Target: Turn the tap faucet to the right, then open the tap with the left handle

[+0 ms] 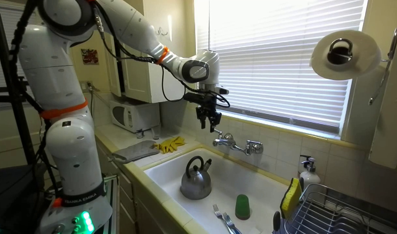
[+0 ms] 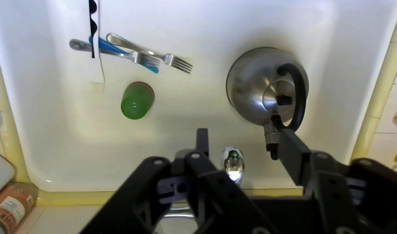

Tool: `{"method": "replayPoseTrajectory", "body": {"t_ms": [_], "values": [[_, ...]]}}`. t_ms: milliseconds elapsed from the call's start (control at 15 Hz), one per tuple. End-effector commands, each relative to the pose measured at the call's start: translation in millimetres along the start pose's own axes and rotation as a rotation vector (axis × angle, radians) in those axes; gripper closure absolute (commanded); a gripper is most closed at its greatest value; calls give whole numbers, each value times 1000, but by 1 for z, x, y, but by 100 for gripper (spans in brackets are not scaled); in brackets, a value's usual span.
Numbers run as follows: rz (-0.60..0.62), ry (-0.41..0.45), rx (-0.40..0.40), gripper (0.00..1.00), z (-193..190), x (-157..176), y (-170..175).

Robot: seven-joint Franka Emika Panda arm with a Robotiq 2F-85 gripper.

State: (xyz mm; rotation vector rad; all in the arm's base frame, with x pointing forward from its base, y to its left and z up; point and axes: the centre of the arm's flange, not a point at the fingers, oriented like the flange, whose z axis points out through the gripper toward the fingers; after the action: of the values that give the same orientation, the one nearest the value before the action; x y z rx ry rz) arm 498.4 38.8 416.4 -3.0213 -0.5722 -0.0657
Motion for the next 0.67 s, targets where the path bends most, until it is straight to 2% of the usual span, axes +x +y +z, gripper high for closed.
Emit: {"method": "replayPoseTrajectory", "body": {"t_ms": [0,267,400,467,600], "values": [[-11,-2,51,72,25,67,6],[43,10,92,99,46,111,-9],[74,6,84,100,60,123,-13],[32,-2,75,100,46,98,-15],[31,-8,78,99,52,103,-17]]}}
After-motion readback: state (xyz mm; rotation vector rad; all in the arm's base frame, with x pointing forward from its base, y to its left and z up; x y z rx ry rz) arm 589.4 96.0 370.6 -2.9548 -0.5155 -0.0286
